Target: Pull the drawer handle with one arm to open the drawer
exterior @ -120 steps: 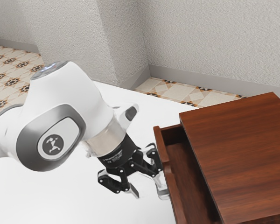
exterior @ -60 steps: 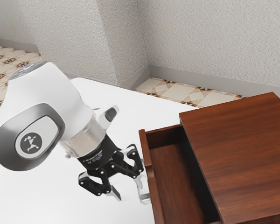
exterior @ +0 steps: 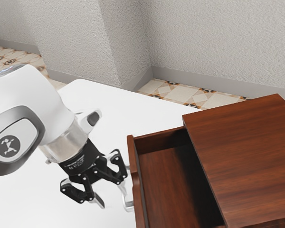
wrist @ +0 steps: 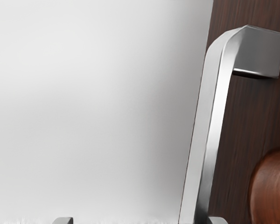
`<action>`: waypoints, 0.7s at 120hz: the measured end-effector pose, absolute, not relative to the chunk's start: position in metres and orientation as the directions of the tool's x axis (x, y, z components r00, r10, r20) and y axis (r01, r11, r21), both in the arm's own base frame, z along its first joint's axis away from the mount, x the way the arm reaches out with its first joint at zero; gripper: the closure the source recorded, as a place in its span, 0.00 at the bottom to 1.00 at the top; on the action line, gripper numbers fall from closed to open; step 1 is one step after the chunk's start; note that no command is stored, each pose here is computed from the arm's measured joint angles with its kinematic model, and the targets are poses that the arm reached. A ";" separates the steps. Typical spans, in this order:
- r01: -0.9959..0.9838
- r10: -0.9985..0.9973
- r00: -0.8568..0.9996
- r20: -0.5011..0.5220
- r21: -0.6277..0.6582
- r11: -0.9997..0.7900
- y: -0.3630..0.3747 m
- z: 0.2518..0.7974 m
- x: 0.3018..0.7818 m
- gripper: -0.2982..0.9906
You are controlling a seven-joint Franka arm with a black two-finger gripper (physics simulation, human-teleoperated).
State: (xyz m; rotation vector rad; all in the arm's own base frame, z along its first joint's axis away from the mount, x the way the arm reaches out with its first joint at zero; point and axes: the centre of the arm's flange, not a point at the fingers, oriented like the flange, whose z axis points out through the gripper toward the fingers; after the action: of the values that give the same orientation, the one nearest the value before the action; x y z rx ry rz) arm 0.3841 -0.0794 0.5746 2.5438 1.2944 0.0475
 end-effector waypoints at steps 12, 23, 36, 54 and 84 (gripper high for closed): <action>0.792 0.798 0.593 -0.109 0.257 -0.554 -0.077 0.573 0.383 0.50; 0.796 0.800 0.589 -0.114 0.251 -0.551 -0.075 0.573 0.381 0.50; 0.801 0.802 0.585 -0.121 0.247 -0.546 -0.071 0.576 0.377 0.50; 0.803 0.801 0.584 -0.130 0.238 -0.547 -0.069 0.578 0.373 0.50; 0.802 0.798 0.587 -0.138 0.229 -0.551 -0.070 0.578 0.371 0.44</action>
State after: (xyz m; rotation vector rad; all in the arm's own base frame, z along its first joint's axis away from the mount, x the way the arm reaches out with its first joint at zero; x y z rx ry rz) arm 0.3709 -0.0697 0.5782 2.5516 1.3162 -0.0259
